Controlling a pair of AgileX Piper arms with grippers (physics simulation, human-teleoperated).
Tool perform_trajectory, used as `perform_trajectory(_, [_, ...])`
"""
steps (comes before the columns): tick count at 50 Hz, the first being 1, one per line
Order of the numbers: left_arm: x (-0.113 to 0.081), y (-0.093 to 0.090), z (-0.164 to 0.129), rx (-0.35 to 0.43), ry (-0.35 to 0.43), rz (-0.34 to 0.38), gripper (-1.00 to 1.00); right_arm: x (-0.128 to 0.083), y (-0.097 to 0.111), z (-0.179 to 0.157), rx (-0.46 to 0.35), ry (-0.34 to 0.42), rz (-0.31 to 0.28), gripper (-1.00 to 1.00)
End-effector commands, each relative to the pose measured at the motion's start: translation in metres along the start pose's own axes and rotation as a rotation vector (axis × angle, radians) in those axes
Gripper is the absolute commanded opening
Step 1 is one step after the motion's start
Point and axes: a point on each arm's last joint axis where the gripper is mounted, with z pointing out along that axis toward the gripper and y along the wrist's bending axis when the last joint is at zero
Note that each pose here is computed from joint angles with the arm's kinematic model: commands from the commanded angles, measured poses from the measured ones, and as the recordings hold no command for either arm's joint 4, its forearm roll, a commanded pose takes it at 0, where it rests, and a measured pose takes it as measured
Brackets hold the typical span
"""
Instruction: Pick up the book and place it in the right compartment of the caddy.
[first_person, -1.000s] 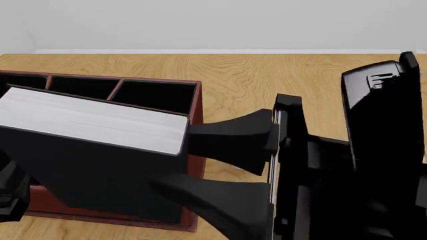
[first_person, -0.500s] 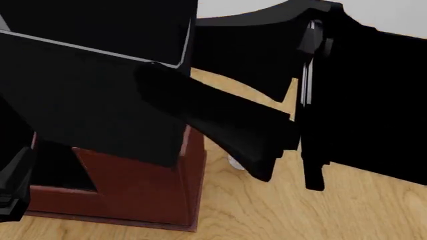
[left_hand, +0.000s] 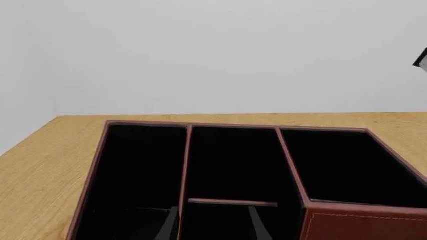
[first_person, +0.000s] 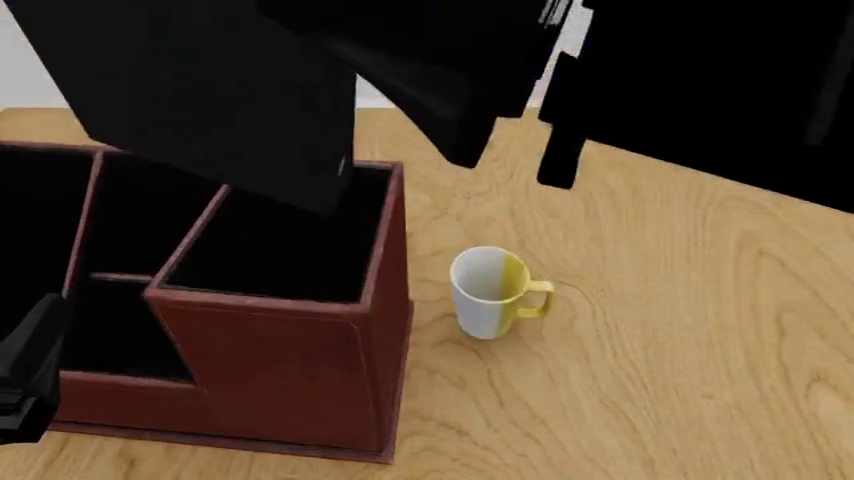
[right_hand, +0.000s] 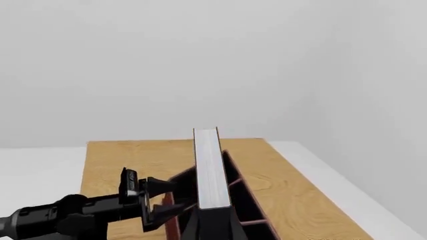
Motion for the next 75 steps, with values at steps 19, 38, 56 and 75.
perform_trajectory(19, [0.0, 0.0, 0.0, 0.0, -0.001, 0.0, 1.0, 0.008, -0.039, 0.027, 0.159, -0.008, 0.054, -1.0])
perform_trajectory(38, [0.0, 0.0, 0.0, 0.0, 0.0, 0.0, 1.0, 0.029, -0.053, 0.032, 0.22, 0.003, 0.074, -1.0])
perform_trajectory(56, [-0.001, 0.0, 0.0, 0.0, 0.0, 0.0, 1.0, 0.059, -0.059, 0.036, 0.25, 0.032, 0.12, -1.0])
perform_trajectory(75, [-0.001, 0.0, 0.0, 0.0, -0.001, 0.0, 1.0, 0.081, -0.057, 0.039, 0.253, 0.05, 0.177, -1.0])
